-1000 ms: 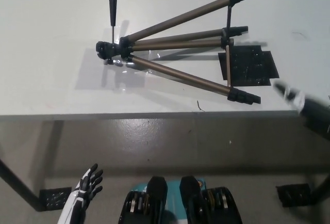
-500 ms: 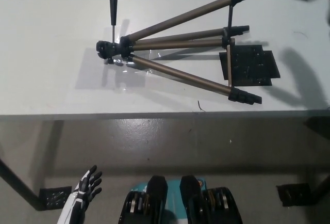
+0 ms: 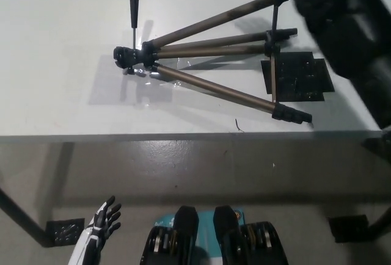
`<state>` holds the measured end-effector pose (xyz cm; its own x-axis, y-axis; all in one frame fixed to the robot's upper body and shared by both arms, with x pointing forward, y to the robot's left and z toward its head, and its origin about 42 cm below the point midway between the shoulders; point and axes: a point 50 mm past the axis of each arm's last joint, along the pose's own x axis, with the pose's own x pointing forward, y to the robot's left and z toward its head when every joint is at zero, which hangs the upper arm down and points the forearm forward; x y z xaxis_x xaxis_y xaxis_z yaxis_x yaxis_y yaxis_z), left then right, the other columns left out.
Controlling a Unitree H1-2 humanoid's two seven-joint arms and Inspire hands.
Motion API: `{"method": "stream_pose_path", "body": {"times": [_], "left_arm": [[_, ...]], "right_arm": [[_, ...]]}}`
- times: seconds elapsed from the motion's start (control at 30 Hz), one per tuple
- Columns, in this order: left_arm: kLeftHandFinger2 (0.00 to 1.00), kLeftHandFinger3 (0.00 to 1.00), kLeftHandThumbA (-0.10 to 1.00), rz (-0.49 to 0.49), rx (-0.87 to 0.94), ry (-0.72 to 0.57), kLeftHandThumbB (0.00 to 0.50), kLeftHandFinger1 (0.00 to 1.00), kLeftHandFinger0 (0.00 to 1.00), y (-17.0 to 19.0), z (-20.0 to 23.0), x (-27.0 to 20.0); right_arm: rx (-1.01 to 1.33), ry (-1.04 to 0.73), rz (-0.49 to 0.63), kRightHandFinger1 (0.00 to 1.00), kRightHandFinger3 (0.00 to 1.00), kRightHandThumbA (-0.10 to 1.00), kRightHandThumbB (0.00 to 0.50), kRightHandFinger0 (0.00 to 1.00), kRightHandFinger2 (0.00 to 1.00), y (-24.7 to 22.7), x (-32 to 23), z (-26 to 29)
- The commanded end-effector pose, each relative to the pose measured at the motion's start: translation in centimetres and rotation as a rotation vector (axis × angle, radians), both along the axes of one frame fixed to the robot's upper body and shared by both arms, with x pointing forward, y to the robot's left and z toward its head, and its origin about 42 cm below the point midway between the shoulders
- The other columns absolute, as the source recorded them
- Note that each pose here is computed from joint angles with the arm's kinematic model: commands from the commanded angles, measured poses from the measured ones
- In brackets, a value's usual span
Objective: A tripod lies near the right hand side of the table and the robot grab a leg of the tripod using its right hand and put it up right.
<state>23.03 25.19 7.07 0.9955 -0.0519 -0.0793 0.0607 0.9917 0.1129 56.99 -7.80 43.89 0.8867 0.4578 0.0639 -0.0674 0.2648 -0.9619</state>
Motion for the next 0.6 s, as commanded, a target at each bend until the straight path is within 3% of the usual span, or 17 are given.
{"method": "stream_pose_path", "body": {"times": [0.0,0.27,0.4,0.53,0.57], "left_arm": [[1.0,1.0,1.0,-0.028,0.032,-0.059,0.138,1.0,1.0,0.2,0.7,-0.1],[1.0,1.0,1.0,-0.021,0.057,-0.056,0.131,1.0,1.0,0.4,0.9,0.0],[1.0,1.0,1.0,-0.017,0.061,-0.058,0.032,1.0,1.0,0.5,1.2,1.0],[1.0,1.0,1.0,-0.014,0.054,-0.046,0.046,1.0,1.0,0.7,0.8,0.5],[1.0,1.0,1.0,-0.014,0.052,-0.041,0.028,1.0,1.0,0.8,0.7,0.3]], "right_arm": [[-0.277,-0.044,-0.034,1.0,1.0,0.86,0.5,1.0,1.0,6.9,-0.6,5.8],[-0.321,0.053,-0.034,1.0,1.0,0.88,0.5,1.0,1.0,8.9,-0.4,2.0],[-0.333,0.078,-0.031,1.0,1.0,0.9,0.5,1.0,1.0,9.3,-0.4,0.3],[-0.345,0.118,-0.034,1.0,1.0,0.86,0.5,1.0,1.0,9.5,-0.6,-2.0],[-0.365,0.116,-0.042,1.0,1.0,0.87,0.5,1.0,1.0,9.5,-0.6,-2.7]]}}
